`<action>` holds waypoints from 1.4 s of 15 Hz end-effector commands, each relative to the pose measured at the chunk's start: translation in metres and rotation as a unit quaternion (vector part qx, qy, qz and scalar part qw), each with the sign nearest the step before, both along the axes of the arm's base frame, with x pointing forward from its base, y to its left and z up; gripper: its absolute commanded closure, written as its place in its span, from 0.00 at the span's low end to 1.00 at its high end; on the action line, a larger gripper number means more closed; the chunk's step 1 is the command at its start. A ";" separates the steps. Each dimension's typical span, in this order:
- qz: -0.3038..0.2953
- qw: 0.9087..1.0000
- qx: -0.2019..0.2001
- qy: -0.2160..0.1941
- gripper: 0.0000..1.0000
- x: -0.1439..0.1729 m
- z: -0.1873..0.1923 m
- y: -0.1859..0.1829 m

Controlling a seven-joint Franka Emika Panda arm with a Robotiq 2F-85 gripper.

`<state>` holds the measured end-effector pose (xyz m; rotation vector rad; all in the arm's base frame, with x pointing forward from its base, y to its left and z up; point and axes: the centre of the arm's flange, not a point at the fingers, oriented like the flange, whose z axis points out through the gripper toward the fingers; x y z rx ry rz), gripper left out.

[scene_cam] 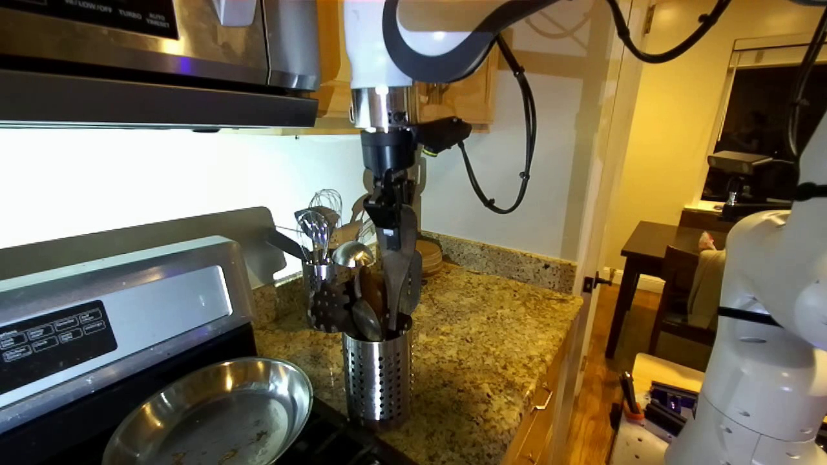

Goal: Remove the spatula from the rack and put it on the counter

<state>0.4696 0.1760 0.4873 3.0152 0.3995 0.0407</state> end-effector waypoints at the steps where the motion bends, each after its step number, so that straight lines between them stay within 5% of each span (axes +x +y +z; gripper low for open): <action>1: 0.003 1.000 -0.020 -0.023 0.91 -0.015 0.041 -0.012; 9: -0.016 0.997 -0.007 -0.073 0.91 -0.038 0.134 -0.040; 21: -0.106 0.983 0.076 -0.127 0.92 -0.069 0.236 -0.159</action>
